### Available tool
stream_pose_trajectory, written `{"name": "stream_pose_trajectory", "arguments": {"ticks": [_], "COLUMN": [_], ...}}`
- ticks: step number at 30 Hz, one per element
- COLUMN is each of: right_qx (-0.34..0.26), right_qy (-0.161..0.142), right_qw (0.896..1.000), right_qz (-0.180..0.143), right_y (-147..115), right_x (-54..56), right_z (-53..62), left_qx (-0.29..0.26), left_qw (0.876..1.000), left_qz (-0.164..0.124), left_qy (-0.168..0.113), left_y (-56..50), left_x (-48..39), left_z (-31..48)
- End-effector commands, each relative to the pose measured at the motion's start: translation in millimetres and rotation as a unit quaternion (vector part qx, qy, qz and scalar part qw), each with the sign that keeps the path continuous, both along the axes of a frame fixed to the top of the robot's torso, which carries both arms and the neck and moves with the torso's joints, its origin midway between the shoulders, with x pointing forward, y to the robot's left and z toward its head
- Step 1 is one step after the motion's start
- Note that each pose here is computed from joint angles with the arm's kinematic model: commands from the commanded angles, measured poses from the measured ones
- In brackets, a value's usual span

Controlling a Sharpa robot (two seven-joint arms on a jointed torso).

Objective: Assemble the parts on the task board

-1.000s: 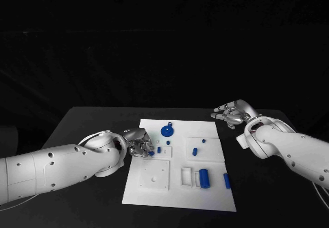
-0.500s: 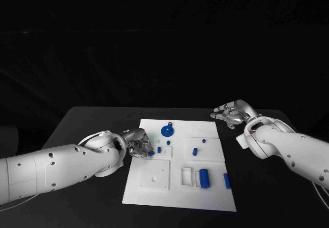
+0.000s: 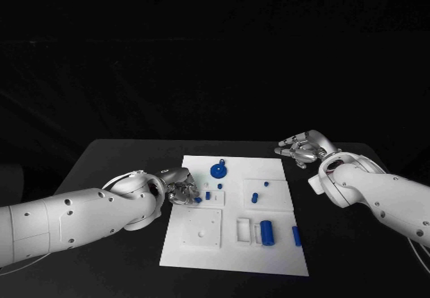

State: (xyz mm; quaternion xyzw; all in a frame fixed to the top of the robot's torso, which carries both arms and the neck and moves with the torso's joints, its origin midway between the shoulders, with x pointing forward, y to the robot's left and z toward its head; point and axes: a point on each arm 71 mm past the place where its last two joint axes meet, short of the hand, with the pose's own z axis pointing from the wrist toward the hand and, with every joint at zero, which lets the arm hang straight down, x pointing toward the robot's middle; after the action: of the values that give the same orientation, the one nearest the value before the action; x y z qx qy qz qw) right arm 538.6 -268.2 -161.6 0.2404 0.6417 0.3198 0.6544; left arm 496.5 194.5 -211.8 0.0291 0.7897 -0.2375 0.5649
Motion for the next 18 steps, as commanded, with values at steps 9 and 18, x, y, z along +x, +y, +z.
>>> {"name": "stream_pose_trajectory", "arguments": {"ticks": [9, 18], "right_qx": [-0.005, -0.006], "right_qy": [-0.002, -0.002], "right_qw": [1.000, 1.000], "right_qz": [0.014, 0.017], "right_y": [4.8, 6.0], "right_x": [-1.5, -1.7], "right_z": [1.0, 1.1], "left_qx": [0.015, 0.023], "left_qw": [1.000, 0.999], "left_qz": [-0.001, -0.004], "left_qy": [0.016, 0.025], "left_y": [-1.1, -1.2], "left_x": [-1.0, -1.6], "left_z": [-3.5, -5.2]}}
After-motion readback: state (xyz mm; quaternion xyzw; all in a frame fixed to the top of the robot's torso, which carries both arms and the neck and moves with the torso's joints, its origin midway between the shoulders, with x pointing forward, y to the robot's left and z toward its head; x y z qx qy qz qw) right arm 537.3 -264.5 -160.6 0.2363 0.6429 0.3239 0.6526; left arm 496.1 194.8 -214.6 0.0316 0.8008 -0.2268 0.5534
